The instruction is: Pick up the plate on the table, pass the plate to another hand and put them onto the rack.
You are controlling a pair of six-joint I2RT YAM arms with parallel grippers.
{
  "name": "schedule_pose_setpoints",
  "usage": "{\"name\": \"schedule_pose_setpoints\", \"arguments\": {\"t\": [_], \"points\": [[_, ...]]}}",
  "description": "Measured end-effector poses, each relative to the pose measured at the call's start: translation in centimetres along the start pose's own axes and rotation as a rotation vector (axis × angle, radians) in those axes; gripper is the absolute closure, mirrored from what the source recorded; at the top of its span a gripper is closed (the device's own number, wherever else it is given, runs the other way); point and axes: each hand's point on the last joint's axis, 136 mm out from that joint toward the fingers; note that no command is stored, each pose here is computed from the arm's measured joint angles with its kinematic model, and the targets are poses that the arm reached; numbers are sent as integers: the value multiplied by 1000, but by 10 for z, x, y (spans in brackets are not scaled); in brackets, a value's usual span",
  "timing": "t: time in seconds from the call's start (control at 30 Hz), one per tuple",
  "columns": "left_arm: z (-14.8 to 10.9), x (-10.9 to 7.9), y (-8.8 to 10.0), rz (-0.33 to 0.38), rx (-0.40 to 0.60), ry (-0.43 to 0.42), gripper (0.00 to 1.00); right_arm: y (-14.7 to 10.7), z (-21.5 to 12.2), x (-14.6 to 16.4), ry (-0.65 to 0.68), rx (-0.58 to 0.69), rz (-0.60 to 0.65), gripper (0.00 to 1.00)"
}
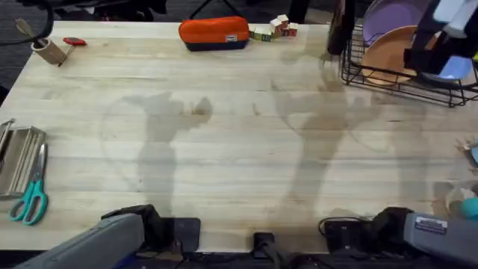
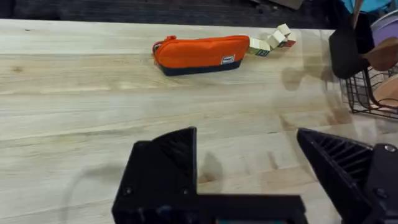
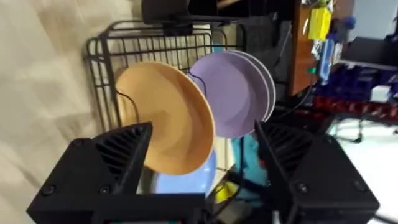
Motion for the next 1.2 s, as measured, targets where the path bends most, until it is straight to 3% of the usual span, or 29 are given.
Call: {"name": "schedule_pose_setpoints", "arguments": {"t": [0.33,0.83,1.2], "points": [[0,-1,-3,-6,13,-2,7,23,-41,19,41,-5,273,7],[0,-2,-11,-21,44,-7,7,132,-116,37,59,-240,682,6],[-1,-5,-27,-50,106,-18,6,161,-165,45,101,-360,1050,6]]}}
Point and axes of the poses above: each hand's point on the last joint's axis, 136 mm out from that joint toward the fingers, its own z axis out along the fingers, its own x axis along the line the jaws close on, y = z × x, and after that the axes turned 9 degrees about z, right-handed
